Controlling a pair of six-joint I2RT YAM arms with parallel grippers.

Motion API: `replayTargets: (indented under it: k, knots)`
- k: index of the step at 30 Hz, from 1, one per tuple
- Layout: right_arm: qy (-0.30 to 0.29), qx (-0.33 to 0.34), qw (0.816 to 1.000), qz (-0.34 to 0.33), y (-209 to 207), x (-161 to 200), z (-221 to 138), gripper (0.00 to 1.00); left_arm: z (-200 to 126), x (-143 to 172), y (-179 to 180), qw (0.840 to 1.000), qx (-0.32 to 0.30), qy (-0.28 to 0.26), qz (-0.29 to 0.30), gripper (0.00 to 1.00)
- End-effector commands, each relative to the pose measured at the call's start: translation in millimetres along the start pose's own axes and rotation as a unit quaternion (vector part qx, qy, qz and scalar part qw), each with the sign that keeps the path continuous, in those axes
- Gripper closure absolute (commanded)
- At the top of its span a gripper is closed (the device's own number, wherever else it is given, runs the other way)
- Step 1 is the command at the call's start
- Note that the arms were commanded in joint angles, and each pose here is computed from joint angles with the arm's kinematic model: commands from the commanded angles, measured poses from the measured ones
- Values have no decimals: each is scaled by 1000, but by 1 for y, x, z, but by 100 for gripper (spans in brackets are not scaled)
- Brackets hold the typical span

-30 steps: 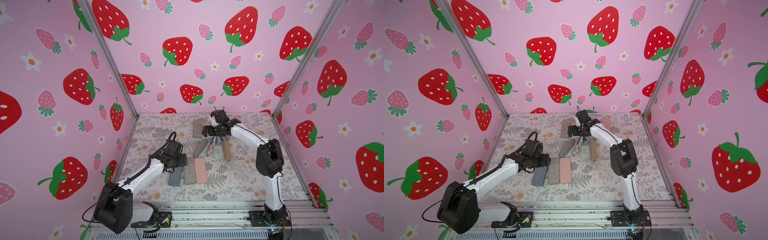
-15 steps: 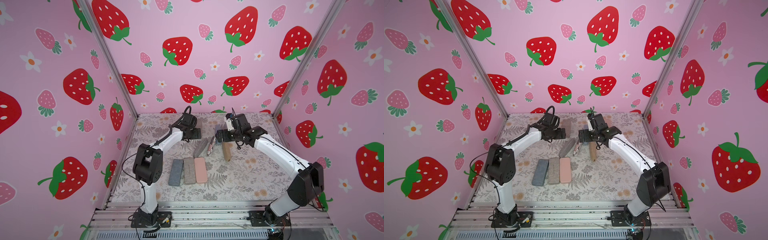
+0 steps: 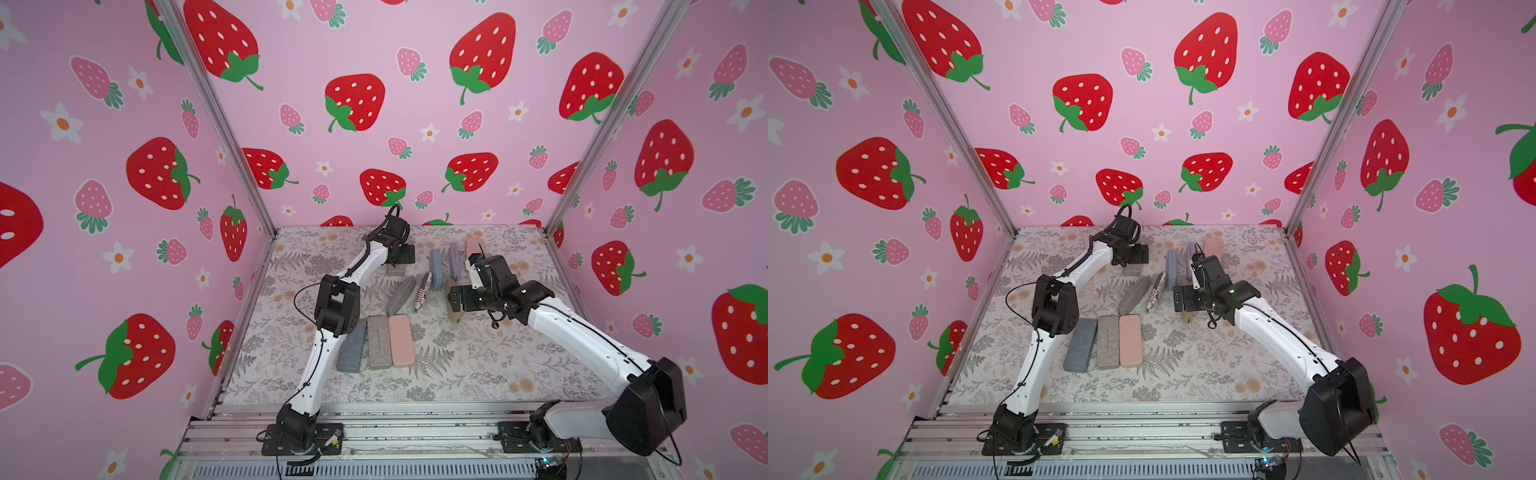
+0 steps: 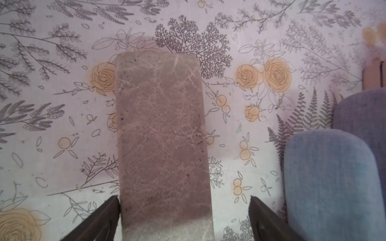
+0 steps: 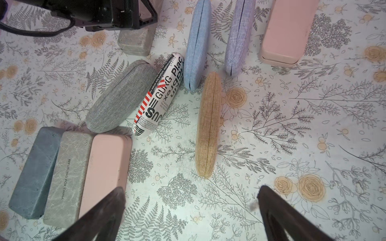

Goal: Close the glasses case
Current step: Pick up the glasses case at the center of the board.

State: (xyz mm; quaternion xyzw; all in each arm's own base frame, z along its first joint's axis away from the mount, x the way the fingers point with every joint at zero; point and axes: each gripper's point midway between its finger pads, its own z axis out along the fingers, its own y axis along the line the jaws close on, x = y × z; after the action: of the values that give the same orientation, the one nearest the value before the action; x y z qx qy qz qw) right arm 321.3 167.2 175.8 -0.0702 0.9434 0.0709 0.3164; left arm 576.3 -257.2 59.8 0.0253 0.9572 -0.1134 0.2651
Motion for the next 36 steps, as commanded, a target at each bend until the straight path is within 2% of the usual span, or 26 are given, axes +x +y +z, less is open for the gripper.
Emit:
replayTargets:
  k: [1, 10, 14, 28, 36]
  knots:
    - [2, -6, 1000, 12, 1, 2, 6, 0, -2, 3, 4, 1000, -14, 12, 4, 5]
    - [21, -16, 999, 22, 6, 11, 20, 0, 12, 14, 11, 1000, -15, 26, -2, 12]
    - [27, -20, 999, 27, 7, 14, 21, 0, 13, 10, 8, 1000, -2, 20, -10, 28]
    - [28, -22, 999, 24, 10, 12, 26, 0, 2, 0, 16, 1000, 2, 9, -15, 29]
    - [21, 0, 1000, 19, 4, 2, 33, 1, 2, 12, 22, 1000, -5, 22, -18, 30]
